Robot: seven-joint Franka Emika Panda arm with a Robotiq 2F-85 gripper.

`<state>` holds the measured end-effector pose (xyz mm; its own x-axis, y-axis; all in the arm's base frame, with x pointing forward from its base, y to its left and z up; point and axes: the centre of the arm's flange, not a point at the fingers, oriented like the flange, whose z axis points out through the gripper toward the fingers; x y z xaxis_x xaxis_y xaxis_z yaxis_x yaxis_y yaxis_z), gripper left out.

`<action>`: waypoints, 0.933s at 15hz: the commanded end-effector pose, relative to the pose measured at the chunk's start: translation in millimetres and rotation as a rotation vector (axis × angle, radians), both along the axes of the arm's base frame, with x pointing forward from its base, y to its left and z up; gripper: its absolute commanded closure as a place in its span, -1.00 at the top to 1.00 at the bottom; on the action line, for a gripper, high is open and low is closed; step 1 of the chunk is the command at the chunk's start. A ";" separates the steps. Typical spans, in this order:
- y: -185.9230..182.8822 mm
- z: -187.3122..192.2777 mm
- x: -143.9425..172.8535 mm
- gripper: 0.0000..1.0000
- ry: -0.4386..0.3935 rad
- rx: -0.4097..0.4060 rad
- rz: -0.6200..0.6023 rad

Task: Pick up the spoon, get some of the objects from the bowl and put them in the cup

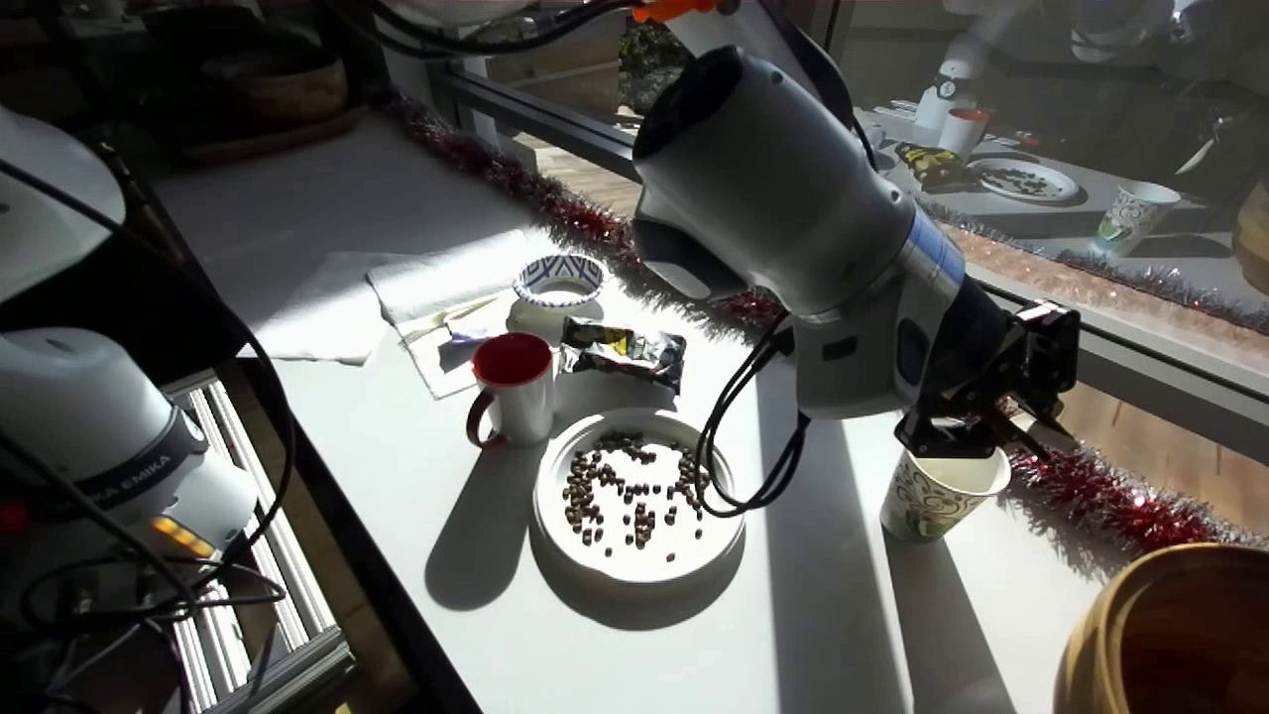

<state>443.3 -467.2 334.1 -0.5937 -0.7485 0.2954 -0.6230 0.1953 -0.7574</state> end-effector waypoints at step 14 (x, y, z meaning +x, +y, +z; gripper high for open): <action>15.5 134.5 -50.0 -0.93 -0.018 0.395 0.532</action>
